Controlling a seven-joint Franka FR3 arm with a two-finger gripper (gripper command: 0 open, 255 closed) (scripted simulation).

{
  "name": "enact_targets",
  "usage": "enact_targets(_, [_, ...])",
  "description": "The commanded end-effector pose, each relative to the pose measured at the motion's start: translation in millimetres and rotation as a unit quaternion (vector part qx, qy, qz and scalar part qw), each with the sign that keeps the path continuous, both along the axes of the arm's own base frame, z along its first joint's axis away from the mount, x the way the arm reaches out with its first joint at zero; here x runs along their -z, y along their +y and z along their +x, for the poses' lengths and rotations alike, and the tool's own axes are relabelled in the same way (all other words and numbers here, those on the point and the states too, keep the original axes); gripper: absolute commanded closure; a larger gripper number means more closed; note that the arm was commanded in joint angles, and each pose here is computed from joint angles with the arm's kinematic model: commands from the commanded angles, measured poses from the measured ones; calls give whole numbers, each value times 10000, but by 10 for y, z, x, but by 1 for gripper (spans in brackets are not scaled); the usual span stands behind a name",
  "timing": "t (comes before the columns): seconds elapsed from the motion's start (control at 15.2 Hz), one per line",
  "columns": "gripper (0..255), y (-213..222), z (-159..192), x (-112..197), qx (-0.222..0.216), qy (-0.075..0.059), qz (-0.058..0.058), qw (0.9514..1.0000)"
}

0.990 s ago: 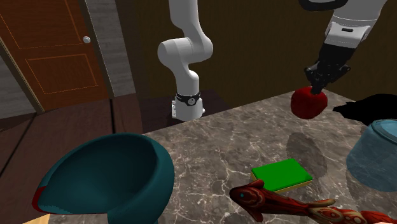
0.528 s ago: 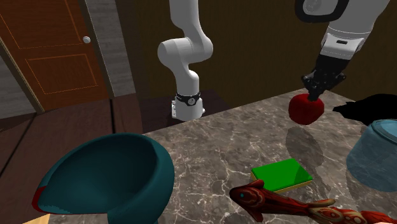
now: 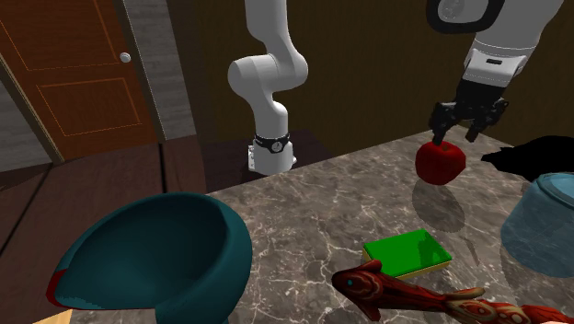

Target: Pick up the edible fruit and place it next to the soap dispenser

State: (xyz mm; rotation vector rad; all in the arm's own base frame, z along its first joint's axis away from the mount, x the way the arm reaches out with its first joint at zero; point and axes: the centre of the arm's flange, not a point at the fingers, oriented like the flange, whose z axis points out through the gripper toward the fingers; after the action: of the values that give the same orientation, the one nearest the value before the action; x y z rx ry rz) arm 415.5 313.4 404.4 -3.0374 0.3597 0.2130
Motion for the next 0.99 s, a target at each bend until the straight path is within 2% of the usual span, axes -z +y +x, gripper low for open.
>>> enact_targets(0.0, [0, 0, 0, 0, 0, 0, 0, 10000])
enact_targets(0.13, [0, 0, 0, 0, 0, 0, 0, 10000])
enact_targets(0.4, [0, -46, 64, -494, 0, 0, 0, 10000])
enact_targets(0.92, [0, -46, 64, -494, 0, 0, 0, 10000])
